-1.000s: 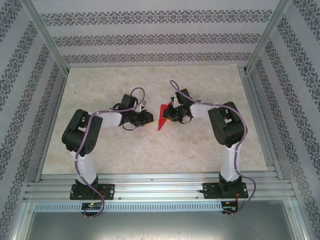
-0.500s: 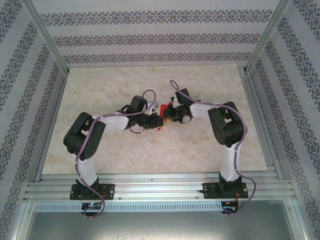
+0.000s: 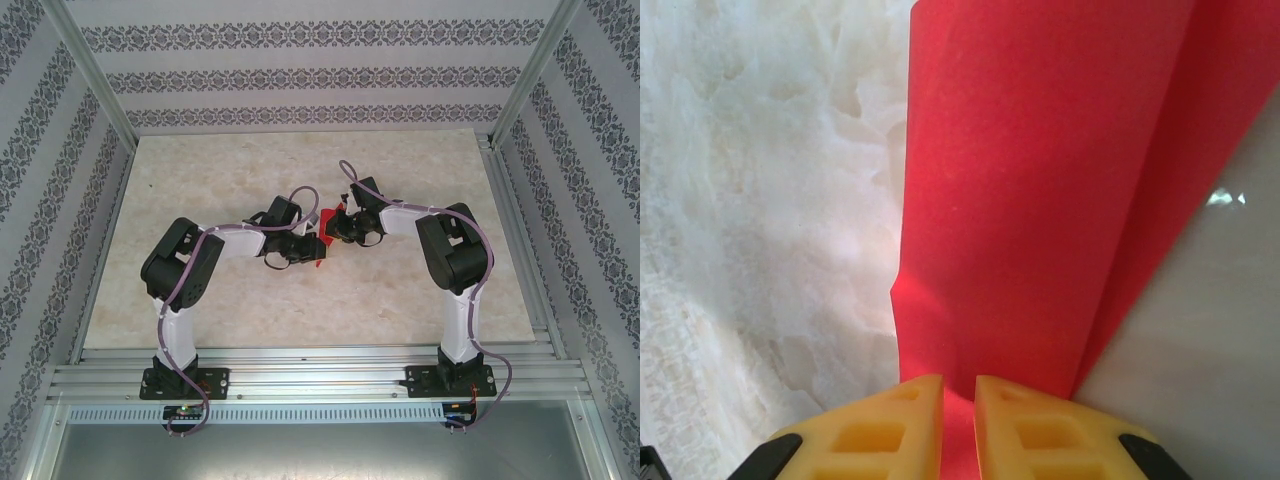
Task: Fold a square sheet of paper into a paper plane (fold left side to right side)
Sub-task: Fold the wing for the fifth time at the center of the table.
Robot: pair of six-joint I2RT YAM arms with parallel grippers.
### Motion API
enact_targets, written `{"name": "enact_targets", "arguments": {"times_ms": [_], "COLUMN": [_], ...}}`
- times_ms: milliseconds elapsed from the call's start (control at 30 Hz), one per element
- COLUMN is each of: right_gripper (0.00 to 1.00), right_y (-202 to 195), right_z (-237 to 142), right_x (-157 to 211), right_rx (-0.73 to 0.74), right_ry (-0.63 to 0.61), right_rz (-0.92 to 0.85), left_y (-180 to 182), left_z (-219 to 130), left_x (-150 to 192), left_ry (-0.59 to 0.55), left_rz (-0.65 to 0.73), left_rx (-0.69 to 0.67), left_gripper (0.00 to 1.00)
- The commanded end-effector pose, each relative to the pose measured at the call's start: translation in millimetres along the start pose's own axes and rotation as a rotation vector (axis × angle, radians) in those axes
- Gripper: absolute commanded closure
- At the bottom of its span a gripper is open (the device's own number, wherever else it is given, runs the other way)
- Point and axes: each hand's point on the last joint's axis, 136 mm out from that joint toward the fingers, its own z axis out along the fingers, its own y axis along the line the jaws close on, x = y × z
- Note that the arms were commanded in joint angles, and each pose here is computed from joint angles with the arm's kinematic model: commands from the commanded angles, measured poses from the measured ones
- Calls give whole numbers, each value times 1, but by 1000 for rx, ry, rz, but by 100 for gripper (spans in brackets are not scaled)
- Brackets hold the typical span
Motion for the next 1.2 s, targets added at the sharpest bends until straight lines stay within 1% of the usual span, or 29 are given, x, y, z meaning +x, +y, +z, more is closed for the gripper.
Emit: {"name": "enact_targets", "arguments": {"times_ms": [0, 300, 400, 500, 667, 833, 967, 1167], "right_gripper": [82, 82, 82, 82, 82, 82, 82, 82], "right_y": [-36, -35, -30, -27, -32, -31, -31, -32], "right_z": [13, 12, 7, 6, 11, 10, 11, 12], "right_x": [20, 17, 11, 11, 15, 16, 15, 17], "right_rx": [132, 131, 113, 119, 119, 117, 114, 111], "right_ry": [57, 50, 27, 38, 48, 47, 47, 50], "right_rz": [38, 30, 17, 7, 18, 20, 20, 23], "left_y": [9, 19, 18, 7, -23, -40, -37, -22], "left_z": [3, 6, 9, 7, -5, -18, -16, -4], "left_x": [4, 12, 16, 15, 2, -11, -17, -26], "left_ry": [13, 35, 49, 40, 3, -28, -34, -34], "left_rz": [25, 7, -5, -3, 14, 38, 42, 31], "left_rx": [-54, -74, -44, 13, 104, 139, 131, 102], "left_gripper": [84, 84, 83, 80, 78, 76, 72, 72]}}
